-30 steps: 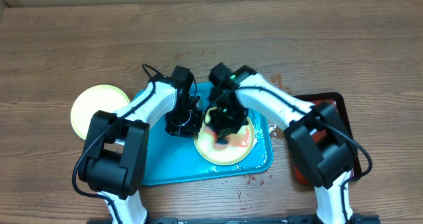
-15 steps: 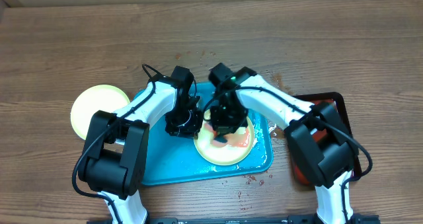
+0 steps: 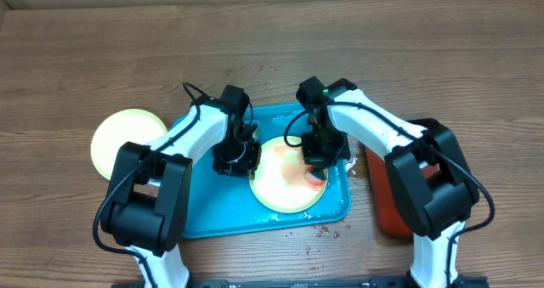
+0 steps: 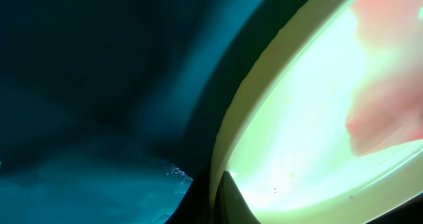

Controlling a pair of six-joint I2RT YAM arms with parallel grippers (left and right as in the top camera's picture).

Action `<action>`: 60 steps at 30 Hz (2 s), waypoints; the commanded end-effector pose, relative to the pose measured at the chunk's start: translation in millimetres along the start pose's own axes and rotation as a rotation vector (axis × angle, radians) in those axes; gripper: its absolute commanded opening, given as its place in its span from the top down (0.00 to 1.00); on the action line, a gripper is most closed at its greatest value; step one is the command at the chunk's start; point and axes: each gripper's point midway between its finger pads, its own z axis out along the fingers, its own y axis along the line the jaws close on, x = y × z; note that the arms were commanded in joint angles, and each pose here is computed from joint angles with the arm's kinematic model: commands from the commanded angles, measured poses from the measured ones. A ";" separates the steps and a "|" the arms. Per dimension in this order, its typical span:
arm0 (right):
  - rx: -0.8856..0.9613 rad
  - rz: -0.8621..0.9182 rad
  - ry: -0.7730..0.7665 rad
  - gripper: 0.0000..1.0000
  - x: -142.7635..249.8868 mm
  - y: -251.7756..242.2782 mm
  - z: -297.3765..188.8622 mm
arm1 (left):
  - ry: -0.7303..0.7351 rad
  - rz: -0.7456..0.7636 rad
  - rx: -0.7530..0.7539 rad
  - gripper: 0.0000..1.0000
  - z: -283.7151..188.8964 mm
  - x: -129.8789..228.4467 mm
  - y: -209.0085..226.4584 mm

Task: Clean dirty plates on tray and stack at the side
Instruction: 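Scrub the second yellow plate with the sponge while left gripper holds it, then carry the sponge with the right gripper to the red tray and release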

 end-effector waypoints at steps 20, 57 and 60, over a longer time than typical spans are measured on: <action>0.357 0.444 -0.371 0.96 49.8 -139.6 -166.5 | 0.043 0.001 -0.076 0.96 13.2 7.9 17.9; 0.110 0.727 -0.335 0.46 16.9 -200.6 -51.8 | 0.044 0.001 -0.076 0.96 13.2 8.1 17.9; 0.113 0.718 -0.343 0.45 15.0 -201.1 -55.0 | 0.045 0.001 -0.076 0.96 13.2 8.2 17.9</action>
